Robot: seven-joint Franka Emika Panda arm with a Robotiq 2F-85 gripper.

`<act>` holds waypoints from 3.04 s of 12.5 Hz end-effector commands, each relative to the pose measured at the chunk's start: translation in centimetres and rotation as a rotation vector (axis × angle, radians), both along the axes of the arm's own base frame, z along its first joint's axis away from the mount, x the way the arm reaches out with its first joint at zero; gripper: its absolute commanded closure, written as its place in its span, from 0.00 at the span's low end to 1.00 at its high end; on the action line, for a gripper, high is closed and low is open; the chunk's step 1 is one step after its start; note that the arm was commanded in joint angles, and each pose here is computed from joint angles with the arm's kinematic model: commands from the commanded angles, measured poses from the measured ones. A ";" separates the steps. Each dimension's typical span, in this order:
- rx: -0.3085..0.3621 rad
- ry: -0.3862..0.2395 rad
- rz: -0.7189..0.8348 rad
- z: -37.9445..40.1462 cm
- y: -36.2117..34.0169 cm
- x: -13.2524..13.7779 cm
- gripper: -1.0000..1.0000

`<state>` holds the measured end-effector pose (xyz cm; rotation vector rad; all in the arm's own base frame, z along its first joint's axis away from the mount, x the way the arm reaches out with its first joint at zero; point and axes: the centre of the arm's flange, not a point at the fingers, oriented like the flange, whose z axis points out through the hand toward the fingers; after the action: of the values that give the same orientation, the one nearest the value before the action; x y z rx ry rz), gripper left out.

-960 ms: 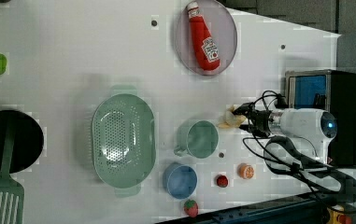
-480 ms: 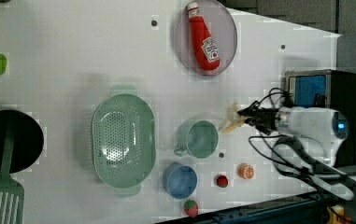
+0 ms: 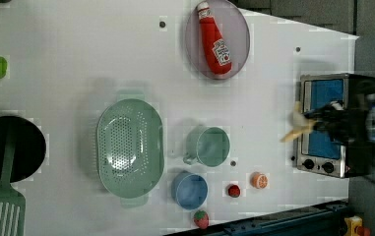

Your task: Pick banana from table and place on oven.

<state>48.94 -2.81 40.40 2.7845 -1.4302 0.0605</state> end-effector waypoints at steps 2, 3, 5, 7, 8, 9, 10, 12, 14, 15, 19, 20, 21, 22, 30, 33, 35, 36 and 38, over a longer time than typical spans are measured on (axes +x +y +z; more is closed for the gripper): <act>0.013 -0.009 -0.050 10.6 -0.6 0.1 0.74; 0.015 0.012 -0.066 12.1 -1.4 0.1 0.74; 0.019 0.003 -0.118 14.8 -4.6 0.5 0.74; 0.010 -0.013 -0.108 16.5 -9.4 0.9 0.74; -0.009 -0.010 -0.052 16.5 -12.0 1.2 0.74; -0.029 0.004 0.004 16.1 -14.7 1.4 0.74; -0.033 0.019 0.042 15.5 -17.3 1.4 0.74; -0.044 0.044 0.061 13.7 -22.5 1.0 0.74; -0.083 0.025 0.080 11.9 -27.4 0.4 0.74; -0.114 0.010 0.102 11.1 -29.5 0.2 0.74; -0.078 0.054 0.118 5.3 -34.5 -0.8 0.74; -0.047 0.034 0.099 4.1 -35.1 -0.7 0.74; -0.038 0.027 0.094 3.1 -35.7 -0.8 0.74; -0.047 0.030 0.094 2.4 -36.3 -0.8 0.74; -0.052 0.037 0.106 1.9 -36.5 -1.1 0.00; -0.077 -0.021 0.181 8.3 -34.0 -0.1 0.00; 0.002 -0.009 0.253 11.4 -29.2 0.4 0.00; 0.050 0.010 0.271 12.5 -26.0 0.7 0.00; 0.103 0.033 0.197 14.4 -19.7 1.4 0.00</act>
<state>47.42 -30.00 52.21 2.9354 -1.2024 -0.0938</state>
